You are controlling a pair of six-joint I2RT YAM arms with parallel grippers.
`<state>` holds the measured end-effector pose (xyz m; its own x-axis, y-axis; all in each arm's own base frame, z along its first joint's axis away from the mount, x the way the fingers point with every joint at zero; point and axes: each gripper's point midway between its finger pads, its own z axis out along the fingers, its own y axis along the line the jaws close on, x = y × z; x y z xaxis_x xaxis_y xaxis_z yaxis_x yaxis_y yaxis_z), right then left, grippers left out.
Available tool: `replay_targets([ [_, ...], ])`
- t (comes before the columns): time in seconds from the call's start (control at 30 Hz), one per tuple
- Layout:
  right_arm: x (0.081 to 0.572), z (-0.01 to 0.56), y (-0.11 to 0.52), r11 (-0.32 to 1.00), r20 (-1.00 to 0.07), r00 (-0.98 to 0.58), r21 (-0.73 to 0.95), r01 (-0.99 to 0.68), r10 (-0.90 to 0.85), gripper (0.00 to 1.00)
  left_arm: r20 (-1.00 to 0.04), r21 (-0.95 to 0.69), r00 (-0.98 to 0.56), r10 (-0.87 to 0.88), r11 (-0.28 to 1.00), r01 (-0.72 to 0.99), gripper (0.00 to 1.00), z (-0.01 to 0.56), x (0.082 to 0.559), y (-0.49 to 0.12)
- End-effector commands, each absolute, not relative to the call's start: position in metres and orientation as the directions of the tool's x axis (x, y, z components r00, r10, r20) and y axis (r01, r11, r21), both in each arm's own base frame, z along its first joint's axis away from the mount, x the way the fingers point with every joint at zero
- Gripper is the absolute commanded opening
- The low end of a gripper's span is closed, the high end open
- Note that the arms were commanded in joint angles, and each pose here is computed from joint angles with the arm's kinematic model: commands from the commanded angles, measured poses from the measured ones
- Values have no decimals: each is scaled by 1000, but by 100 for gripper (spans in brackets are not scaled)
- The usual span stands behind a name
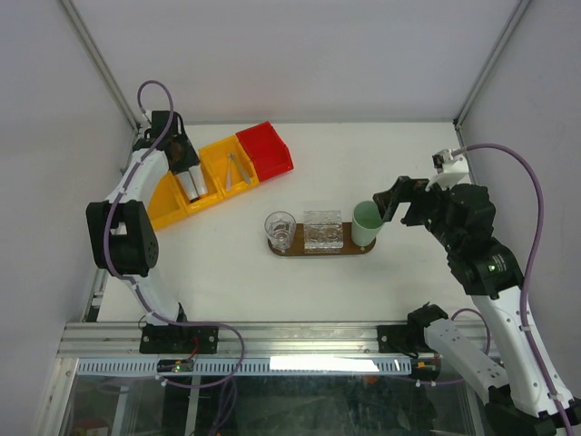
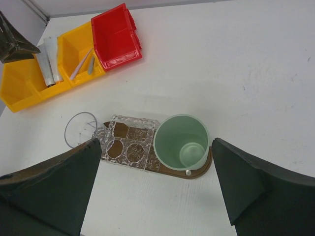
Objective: Prepare toiletry sets of a toothbrush and toothpaste on the tray
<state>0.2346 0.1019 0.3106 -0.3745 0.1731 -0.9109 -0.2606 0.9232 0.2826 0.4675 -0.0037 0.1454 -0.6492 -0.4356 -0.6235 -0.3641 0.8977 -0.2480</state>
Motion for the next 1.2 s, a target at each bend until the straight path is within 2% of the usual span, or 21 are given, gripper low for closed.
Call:
replay_targets([
  [0.0,238,328,105,912,-925,-325,294,-286,196,99,-691,-185,-614,-382,914,-361,38,162,486,11],
  [0.2,240,325,107,910,-922,-334,298,-289,196,99,-661,-198,-653,-370,925,-324,35,142,499,0],
  [0.43,238,326,107,908,-923,-327,303,-291,203,99,-659,-103,-684,-313,938,-330,34,124,506,6],
  [0.83,240,324,109,906,-920,-337,306,-291,202,99,-653,29,-732,-193,960,-280,38,112,517,13],
  [0.97,240,323,109,906,-918,-340,308,-291,203,99,-630,37,-758,-170,968,-247,39,99,517,10],
  [1.17,241,316,110,906,-913,-353,312,-287,202,99,-613,-1,-774,-160,979,-202,44,89,517,-1],
])
